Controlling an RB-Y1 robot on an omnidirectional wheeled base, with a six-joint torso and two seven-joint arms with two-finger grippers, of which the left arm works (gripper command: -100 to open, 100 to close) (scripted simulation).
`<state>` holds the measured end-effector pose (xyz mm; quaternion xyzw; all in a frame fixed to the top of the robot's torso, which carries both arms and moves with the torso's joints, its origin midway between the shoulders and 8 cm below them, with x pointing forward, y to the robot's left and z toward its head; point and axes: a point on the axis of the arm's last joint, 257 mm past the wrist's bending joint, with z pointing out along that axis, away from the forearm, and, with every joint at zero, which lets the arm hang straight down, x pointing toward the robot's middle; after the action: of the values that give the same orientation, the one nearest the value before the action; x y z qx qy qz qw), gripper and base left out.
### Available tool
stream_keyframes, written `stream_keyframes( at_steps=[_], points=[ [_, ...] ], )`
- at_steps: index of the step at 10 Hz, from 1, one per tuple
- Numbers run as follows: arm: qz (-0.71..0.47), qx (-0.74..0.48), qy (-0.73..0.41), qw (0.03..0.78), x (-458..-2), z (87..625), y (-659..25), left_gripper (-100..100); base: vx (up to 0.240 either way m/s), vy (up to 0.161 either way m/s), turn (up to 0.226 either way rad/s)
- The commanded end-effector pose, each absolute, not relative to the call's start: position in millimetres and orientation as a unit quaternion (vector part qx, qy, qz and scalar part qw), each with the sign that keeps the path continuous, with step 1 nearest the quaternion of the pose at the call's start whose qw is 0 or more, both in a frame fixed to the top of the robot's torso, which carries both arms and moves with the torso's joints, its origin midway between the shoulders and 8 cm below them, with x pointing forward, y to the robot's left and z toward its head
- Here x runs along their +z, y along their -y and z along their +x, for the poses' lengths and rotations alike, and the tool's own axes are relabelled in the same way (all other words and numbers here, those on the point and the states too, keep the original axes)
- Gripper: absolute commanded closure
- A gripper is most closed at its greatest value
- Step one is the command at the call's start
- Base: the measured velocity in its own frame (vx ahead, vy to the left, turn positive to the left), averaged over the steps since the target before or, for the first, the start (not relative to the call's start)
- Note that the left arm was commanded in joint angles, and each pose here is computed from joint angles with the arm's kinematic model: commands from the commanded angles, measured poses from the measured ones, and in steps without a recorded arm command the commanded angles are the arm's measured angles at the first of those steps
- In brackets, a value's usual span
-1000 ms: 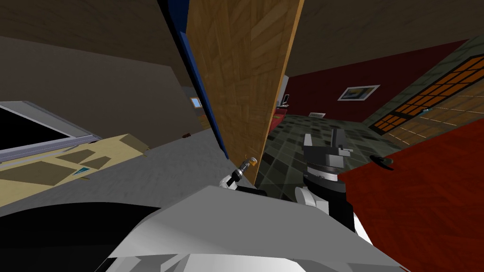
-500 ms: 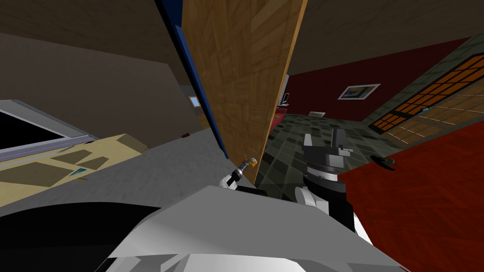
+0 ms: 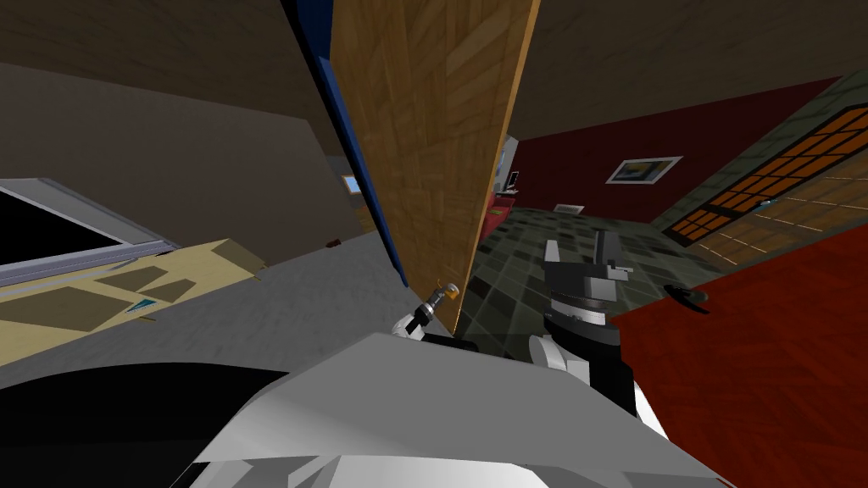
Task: Push the door open
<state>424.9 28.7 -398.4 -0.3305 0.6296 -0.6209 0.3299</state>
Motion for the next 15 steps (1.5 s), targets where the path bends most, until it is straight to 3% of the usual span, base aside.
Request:
stream_keyframes(
  at_steps=[1,15],
  points=[
    [-0.332,-0.621,-0.622,0.342,-390.6,433.0,-35.6,100,0.123,-0.155,0.044],
    [-0.386,-0.582,-0.592,0.402,-391.1,463.3,-100.7,100,0.108,-0.122,0.040]
  ],
)
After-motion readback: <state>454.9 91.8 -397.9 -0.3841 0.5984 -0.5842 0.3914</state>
